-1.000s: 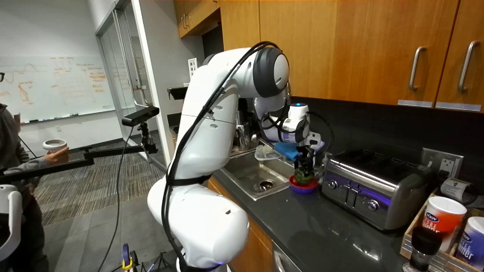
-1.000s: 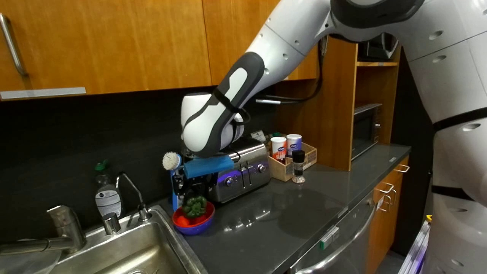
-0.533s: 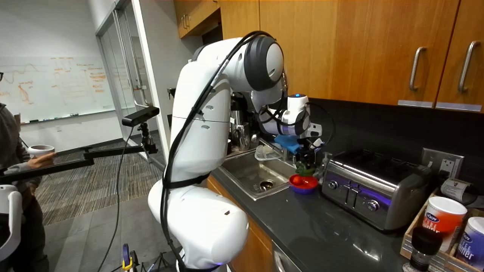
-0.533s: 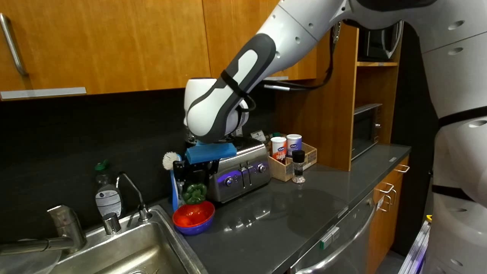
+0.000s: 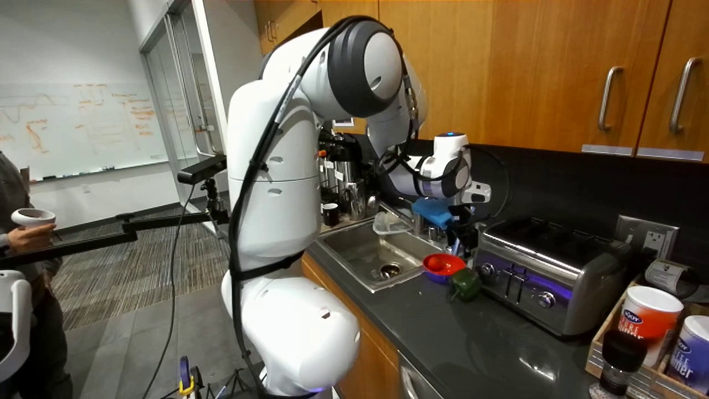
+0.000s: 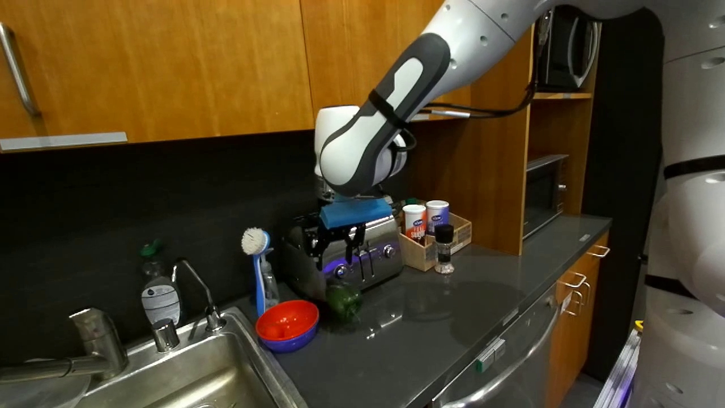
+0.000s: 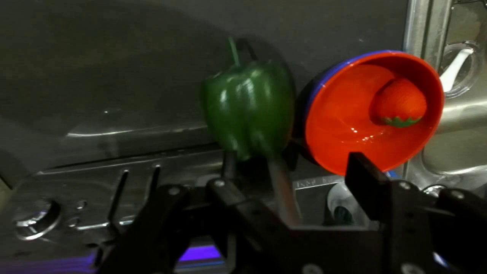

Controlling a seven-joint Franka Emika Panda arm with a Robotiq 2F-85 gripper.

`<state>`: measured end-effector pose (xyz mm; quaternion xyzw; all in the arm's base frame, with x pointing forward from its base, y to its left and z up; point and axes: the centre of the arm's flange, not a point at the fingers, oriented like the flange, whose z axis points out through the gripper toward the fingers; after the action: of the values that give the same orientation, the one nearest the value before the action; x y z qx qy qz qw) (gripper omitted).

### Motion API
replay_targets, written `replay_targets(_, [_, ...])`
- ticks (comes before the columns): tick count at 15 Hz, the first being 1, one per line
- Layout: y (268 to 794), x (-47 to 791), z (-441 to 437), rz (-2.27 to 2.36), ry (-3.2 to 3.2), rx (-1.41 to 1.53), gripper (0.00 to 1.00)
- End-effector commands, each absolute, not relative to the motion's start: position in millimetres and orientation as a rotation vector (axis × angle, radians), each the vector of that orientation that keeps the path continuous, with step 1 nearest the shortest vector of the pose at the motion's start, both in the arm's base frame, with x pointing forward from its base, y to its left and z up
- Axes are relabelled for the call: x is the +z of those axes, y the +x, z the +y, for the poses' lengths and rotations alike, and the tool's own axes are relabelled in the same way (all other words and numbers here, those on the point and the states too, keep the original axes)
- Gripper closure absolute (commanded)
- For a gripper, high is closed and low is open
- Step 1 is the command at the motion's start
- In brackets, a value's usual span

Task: Put the bell pepper on the counter

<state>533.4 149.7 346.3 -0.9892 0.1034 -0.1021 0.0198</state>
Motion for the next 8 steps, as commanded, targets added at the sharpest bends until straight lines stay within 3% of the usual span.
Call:
replay_targets(1, [498.0,362.1,123.7,0.338,-3.105,-0.265,0.50])
replay_targets(5, [481.2,364.3,107.9,0.380,-3.122,-0.198,0.50])
replay_targets(6, [477.5,364.8,104.4,0.393,-3.124,-0.179,0.22])
replay_targets(7, [474.8,363.9,102.3,0.398,-3.127,-0.157,0.06])
replay_targets(8, [471.8,362.3,99.6,0.403,-3.136,-0.140,0.04])
